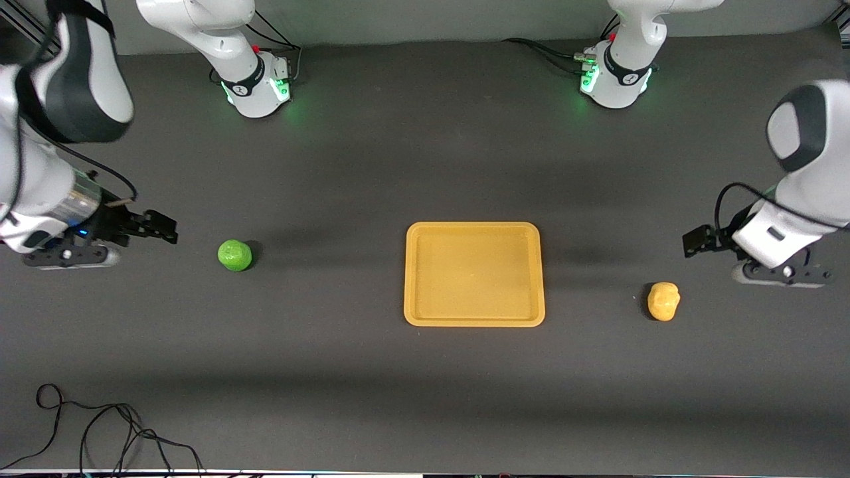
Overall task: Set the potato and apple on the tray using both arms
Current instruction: 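Reach the right gripper to the green apple while the left gripper reaches the potato, then close the right gripper on the apple while the left gripper grasps the potato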
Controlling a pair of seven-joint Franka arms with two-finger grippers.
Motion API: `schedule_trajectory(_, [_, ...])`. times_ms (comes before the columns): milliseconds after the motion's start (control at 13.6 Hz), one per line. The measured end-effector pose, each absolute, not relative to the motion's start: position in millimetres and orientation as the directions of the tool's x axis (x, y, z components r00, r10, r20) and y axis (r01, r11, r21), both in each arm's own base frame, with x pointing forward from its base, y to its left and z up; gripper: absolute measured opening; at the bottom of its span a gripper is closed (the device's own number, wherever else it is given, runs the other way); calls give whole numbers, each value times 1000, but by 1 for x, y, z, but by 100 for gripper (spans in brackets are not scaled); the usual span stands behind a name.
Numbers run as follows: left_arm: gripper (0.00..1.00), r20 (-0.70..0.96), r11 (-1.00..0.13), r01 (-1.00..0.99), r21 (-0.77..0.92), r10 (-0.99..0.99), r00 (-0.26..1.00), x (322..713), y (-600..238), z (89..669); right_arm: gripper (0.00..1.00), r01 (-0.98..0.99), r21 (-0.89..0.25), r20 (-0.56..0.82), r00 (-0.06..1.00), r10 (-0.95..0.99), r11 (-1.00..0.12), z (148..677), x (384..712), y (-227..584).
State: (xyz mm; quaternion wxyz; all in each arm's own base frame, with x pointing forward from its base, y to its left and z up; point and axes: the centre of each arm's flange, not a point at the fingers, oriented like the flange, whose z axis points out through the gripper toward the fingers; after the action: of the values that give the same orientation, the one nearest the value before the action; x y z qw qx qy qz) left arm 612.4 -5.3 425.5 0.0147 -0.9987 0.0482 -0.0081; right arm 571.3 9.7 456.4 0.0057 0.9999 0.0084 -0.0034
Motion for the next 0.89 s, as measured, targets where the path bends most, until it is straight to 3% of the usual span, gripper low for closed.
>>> schedule_trajectory(443, [100,63,-985,-162,-62,-166,984,629,-4,263,100,18,8,-97,995,17,-1000,324,551,8])
schedule_trajectory(885, [100,76,-981,-180,-74,-185,980,631,3,226,98,21,4,-101,995,21,-1000,230,531,9])
